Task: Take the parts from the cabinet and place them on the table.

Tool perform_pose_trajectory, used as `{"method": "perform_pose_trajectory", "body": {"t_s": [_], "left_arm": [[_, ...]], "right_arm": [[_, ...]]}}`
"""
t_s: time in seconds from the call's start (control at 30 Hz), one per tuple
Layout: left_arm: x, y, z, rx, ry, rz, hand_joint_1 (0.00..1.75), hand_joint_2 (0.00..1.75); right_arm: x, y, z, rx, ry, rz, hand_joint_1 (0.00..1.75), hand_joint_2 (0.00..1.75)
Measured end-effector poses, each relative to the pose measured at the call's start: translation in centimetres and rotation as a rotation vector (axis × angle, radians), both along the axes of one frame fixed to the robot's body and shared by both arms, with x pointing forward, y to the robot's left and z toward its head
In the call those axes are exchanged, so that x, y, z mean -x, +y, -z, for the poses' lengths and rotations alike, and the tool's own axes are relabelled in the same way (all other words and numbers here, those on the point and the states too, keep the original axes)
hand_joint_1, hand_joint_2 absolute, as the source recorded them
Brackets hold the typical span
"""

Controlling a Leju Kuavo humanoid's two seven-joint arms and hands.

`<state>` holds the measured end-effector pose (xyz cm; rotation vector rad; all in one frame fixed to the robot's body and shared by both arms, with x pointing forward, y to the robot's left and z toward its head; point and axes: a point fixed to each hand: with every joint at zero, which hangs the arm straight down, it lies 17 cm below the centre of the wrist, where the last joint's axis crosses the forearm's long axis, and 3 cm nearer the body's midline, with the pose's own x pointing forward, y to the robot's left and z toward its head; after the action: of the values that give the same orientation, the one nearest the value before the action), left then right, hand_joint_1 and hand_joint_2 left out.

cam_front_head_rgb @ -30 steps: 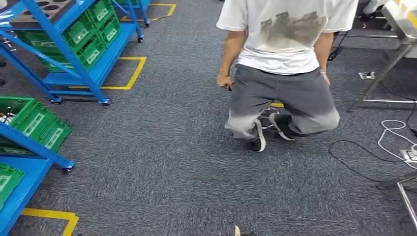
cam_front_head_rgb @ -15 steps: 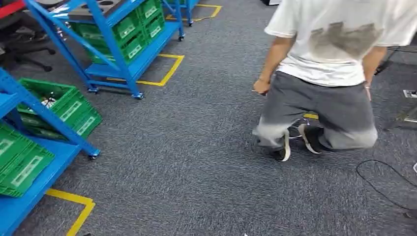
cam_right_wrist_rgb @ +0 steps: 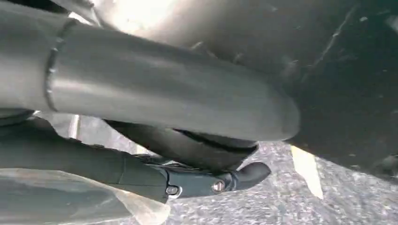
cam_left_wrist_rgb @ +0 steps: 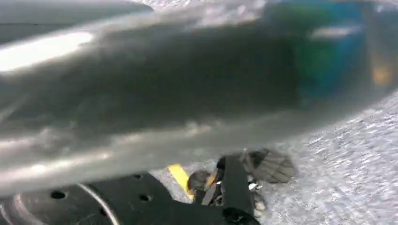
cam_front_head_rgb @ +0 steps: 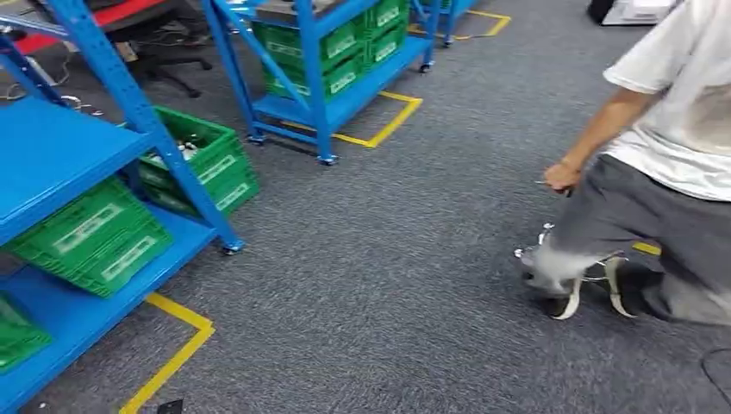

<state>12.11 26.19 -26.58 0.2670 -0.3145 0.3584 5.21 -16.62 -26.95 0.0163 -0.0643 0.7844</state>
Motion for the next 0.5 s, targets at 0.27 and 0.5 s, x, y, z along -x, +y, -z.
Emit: {"method": "perform_pose_trajectory", "body": {"t_s": [0.27,0.5], "left_arm": [[-0.3,-0.2,-0.1,-0.012,-0.004,0.047,0.0,0.0],[-0.2,0.1,0.0,-0.012,0.004,0.032,0.0,0.0]], "right_arm": [[1.1,0.5,-0.1,-0.01,0.045,-0.001,0.0,0.0],[0.6,1.3,-0.2,-0.038,0.005,-0.009,0.0,0.0]]}}
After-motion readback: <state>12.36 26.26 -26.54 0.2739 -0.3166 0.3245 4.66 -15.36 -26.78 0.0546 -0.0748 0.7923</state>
